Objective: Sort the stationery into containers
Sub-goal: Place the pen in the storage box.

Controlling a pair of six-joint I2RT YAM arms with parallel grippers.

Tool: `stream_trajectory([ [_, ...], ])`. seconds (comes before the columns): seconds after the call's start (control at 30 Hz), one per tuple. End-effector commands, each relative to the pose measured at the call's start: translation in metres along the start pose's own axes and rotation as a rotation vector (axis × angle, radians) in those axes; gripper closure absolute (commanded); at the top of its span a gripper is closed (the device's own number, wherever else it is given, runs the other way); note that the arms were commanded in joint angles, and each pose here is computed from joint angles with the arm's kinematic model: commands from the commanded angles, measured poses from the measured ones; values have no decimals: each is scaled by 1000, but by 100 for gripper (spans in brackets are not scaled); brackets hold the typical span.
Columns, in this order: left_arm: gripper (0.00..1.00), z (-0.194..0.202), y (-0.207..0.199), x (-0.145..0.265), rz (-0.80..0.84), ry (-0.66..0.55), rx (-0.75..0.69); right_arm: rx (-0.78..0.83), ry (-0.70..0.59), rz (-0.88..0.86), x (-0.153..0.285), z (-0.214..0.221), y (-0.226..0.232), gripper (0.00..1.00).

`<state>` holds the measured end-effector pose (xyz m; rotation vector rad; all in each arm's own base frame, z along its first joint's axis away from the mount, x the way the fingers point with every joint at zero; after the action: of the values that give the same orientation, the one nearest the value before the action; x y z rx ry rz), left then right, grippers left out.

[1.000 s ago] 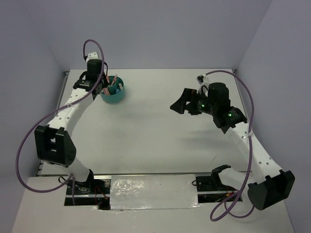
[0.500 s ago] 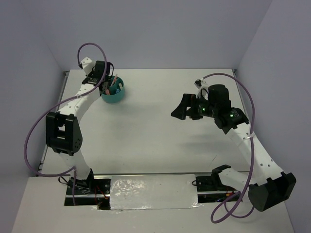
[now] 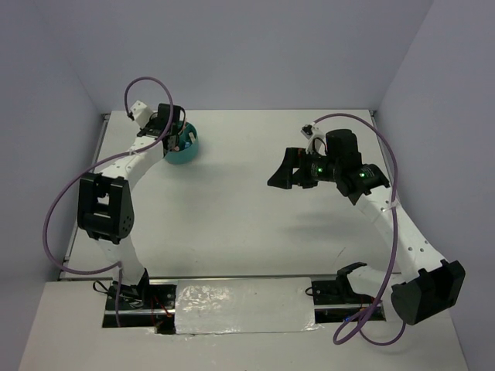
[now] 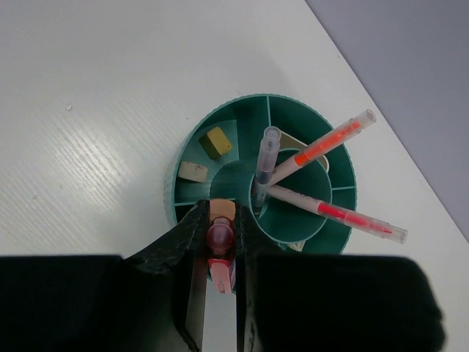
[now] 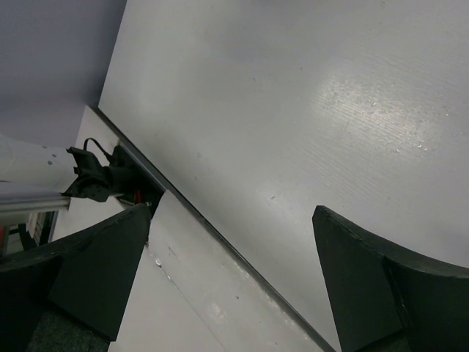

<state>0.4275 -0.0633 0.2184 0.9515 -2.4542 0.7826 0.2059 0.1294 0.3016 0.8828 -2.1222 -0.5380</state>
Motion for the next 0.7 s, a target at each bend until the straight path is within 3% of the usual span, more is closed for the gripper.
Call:
stream_trajectory([
  [0.0,99,2,-13,3,31,-48,61,64,-36,-76,6,-12,14,0],
  [0.27,83,18,-11,-2,-11,-24,42,84,-45,-81,9,-14,16,0],
  [0.37,70,16,-10,0,-23,-31,37,84,-47,-84,9,-15,17,0],
  [0.47,76,16,-8,-1,-20,-36,30,85,-45,-88,8,-15,17,0],
  [0.53,61,14,-9,-1,-25,-36,19,87,-46,-88,9,-16,18,0],
  [0.57,45,13,-10,0,-25,-38,18,87,-44,-91,8,-17,18,0],
  [0.67,22,9,-9,5,-21,-38,36,88,-45,-97,9,-18,20,0],
])
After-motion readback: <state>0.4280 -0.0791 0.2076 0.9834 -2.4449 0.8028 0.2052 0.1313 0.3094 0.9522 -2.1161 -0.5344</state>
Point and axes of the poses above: each gripper's point midway between its finger pads, its own x axis back along the fingers, its own y axis along the line the jaws close on, z = x × y, the point moved 10 cm from there along x, back along the fingers, and after that the axes turned 1 degree about -x, right-handed, at the moved point
